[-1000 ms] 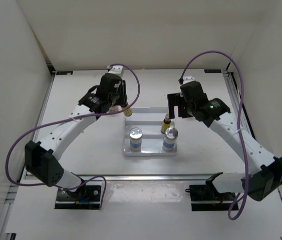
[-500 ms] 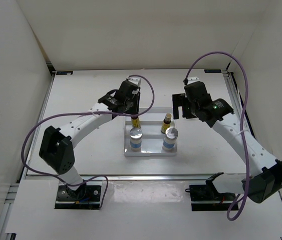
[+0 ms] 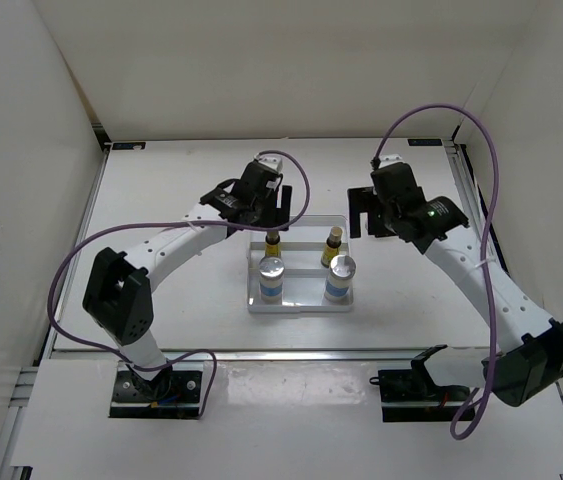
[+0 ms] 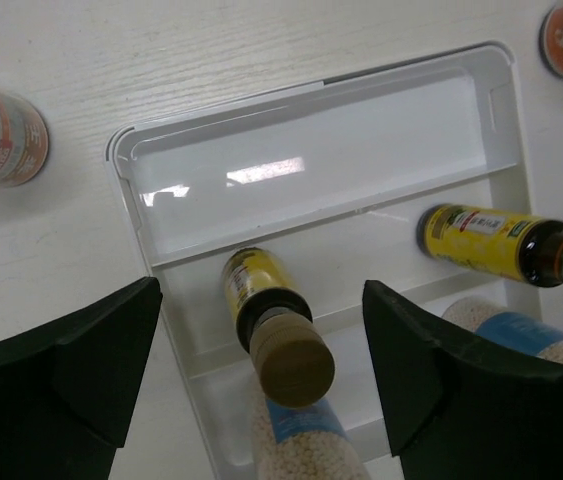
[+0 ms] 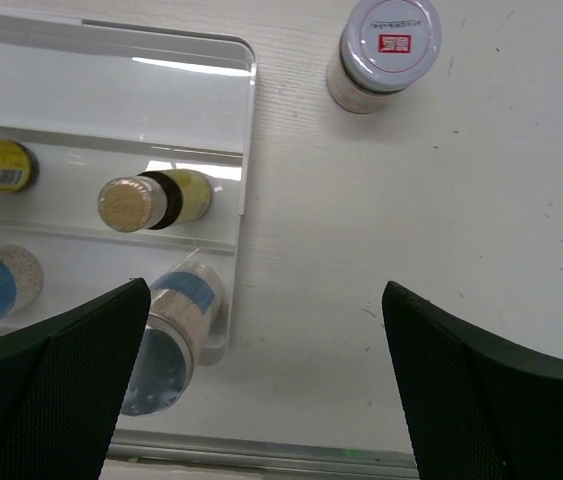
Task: Organize the condiment bottles
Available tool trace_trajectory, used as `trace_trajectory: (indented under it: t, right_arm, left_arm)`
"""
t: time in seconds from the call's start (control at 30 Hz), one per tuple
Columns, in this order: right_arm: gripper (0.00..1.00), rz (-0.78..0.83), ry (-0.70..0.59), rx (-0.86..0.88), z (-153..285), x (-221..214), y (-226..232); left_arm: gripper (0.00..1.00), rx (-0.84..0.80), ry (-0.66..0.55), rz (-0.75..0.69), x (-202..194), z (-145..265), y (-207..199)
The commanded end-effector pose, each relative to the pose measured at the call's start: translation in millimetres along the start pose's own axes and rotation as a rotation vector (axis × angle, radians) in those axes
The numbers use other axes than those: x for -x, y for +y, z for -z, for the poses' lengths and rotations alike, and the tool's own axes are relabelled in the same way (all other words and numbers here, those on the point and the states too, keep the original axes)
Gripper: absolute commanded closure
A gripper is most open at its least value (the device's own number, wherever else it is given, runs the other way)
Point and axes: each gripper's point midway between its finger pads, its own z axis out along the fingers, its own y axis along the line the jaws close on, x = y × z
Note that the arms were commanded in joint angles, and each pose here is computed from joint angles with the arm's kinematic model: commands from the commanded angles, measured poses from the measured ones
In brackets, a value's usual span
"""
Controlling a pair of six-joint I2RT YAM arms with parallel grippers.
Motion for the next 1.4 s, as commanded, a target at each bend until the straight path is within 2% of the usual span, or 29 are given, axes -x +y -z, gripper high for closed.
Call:
trace_trajectory:
  t: [0.0, 0.03, 0.23, 0.37, 0.5, 0.53, 0.6, 0.7, 0.8, 1.03, 1.13, 1.17, 1.23, 1.27, 1.37]
  right_arm:
    - [0.0, -0.053, 0.037, -0.07, -3.8, -2.3, -17.8]
    - [0.0, -0.052, 0.042, -0.071, -3.9, -0.5, -17.4]
    - [0.0, -0.155, 0.084, -0.12, -23.0, 10.8, -43.8]
    - [0.0, -0.239, 0.122, -0.09, -52.8, 27.8, -57.6]
    - [0.0, -0.241, 0.205, -0.081, -99.6, 34.2, -61.0]
    - [0.0, -0.242, 0.191, -0.078, -102.9, 46.3, -60.4]
    - [0.0, -0.227, 0.243, -0.086, -132.3, 41.7, -59.5]
    - [0.0, -0.218, 0.289, -0.119, -153.9, 31.2, -67.0]
    - [0.0, -0.219, 0.372, -0.137, -176.2, 7.9, -71.4]
    - [0.0, -0.239, 0.423, -0.16, -194.4, -20.1, -84.0]
    - [0.13, -0.239, 0.431, -0.155, -200.6, -26.8, -86.7]
    - [0.3, -0.231, 0.419, -0.152, -202.3, -24.4, -87.0]
    - [0.41, -0.221, 0.39, -0.163, -202.2, -17.5, -90.4]
    - [0.56, -0.219, 0.389, -0.173, -202.1, -17.4, -92.3]
    - [0.77, -0.199, 0.364, -0.177, -199.4, -5.4, -95.0]
  left_arm:
    - [0.05, -0.013, -0.056, 0.015, 22.5, 9.5, -6.2]
    - [0.01, -0.013, -0.056, 0.015, 22.5, 9.5, -6.1]
    - [0.01, 0.002, -0.159, -0.018, 57.3, 35.8, -7.1]
    - [0.01, 0.052, -0.225, -0.018, 79.5, 57.6, 18.5]
    - [0.01, 0.138, -0.235, 0.03, 90.6, 61.1, 71.8]
    - [0.01, 0.15, -0.223, 0.031, 87.2, 61.9, 81.4]
    - [0.01, 0.167, -0.201, 0.055, 80.5, 60.0, 104.4]
    - [0.01, 0.193, -0.19, 0.097, 75.3, 62.1, 131.0]
    - [0.01, 0.188, -0.161, 0.131, 61.0, 61.0, 143.9]
    - [0.01, 0.209, -0.135, 0.145, 45.7, 60.2, 154.8]
    - [0.01, 0.211, -0.126, 0.145, 40.1, 60.1, 155.4]
    - [0.01, 0.211, -0.126, 0.145, 40.0, 60.1, 155.4]
    - [0.01, 0.214, -0.107, 0.136, 32.5, 57.0, 156.9]
    - [0.01, 0.225, -0.108, 0.136, 32.7, 57.3, 158.7]
    - [0.01, 0.238, -0.089, 0.135, 24.0, 54.1, 161.6]
